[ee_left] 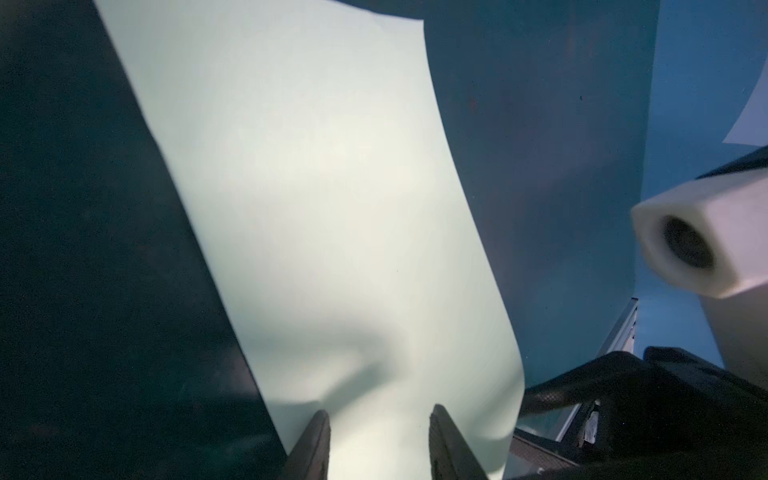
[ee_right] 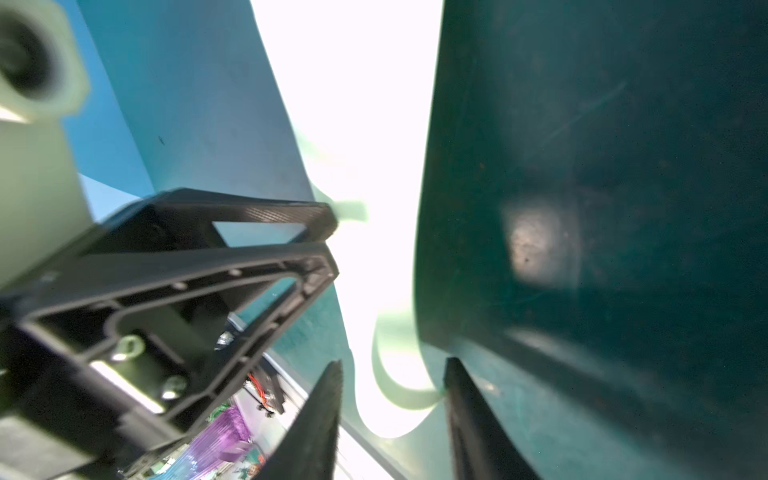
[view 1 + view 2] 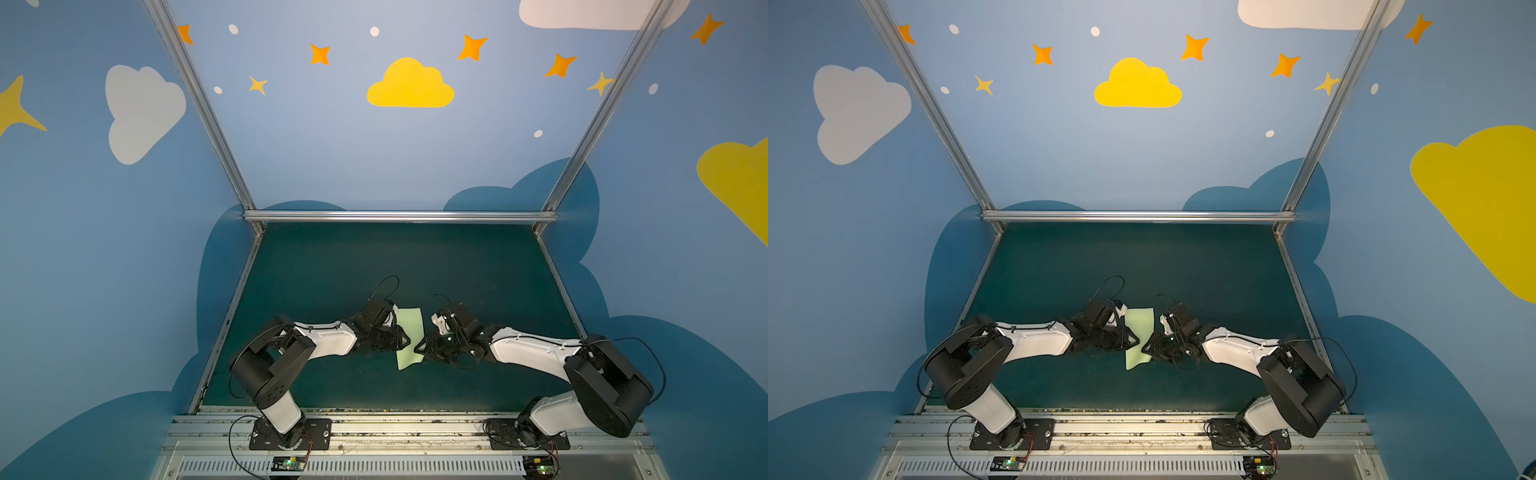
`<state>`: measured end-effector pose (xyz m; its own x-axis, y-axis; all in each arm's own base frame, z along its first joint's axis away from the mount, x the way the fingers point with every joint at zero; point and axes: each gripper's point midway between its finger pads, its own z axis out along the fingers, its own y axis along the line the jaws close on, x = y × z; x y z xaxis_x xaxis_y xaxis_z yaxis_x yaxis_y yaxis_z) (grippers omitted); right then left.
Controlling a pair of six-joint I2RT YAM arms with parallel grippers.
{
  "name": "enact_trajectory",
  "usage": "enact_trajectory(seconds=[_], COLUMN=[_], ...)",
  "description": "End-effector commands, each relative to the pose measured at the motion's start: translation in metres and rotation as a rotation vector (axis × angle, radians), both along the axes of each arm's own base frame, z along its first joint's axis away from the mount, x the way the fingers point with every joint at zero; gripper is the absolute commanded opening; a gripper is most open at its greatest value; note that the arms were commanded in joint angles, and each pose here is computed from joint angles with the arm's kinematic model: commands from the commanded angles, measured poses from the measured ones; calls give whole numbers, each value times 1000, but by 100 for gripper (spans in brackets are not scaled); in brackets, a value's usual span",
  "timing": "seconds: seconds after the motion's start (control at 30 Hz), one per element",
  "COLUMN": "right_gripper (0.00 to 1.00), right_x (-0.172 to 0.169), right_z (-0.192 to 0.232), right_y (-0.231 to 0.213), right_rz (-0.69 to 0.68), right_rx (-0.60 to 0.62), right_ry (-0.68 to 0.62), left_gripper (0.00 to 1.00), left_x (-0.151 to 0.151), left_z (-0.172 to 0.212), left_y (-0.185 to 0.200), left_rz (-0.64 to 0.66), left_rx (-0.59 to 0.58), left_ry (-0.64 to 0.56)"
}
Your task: Fold a paper plane with a square sheet of paper (fold left side to right side)
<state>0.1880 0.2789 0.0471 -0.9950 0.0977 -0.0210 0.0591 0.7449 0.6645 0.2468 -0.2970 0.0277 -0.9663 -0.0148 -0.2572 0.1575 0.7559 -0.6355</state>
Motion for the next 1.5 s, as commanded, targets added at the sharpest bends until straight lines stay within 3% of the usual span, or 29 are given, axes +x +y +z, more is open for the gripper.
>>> enact_trajectory(seconds=[0.0, 0.43, 0.7, 0.8, 1.2, 1.47], right_gripper=[44, 50, 43, 48, 47, 46], right_x=[4, -12, -19, -21, -1, 10], right_z=[11, 9, 4, 2, 5, 1], right_y=[0, -6, -4, -6, 8, -3], right_rz=[-2, 1, -17, -20, 12, 20], right_rx=[1, -9, 29, 16, -8, -107], right_ry=[-21, -11, -2, -1, -18, -27], left_gripper=[41, 40, 40, 40, 40, 40], left_x=[-16, -16, -17, -17, -17, -17], left_z=[-32, -33, -34, -34, -35, -32], left_y=[16, 14, 14, 14, 13, 14], left_rz=[9, 3, -1, -2, -3, 2], left_rx=[93, 88, 92, 92, 93, 91], left_ry=[69, 70, 73, 75, 78, 70])
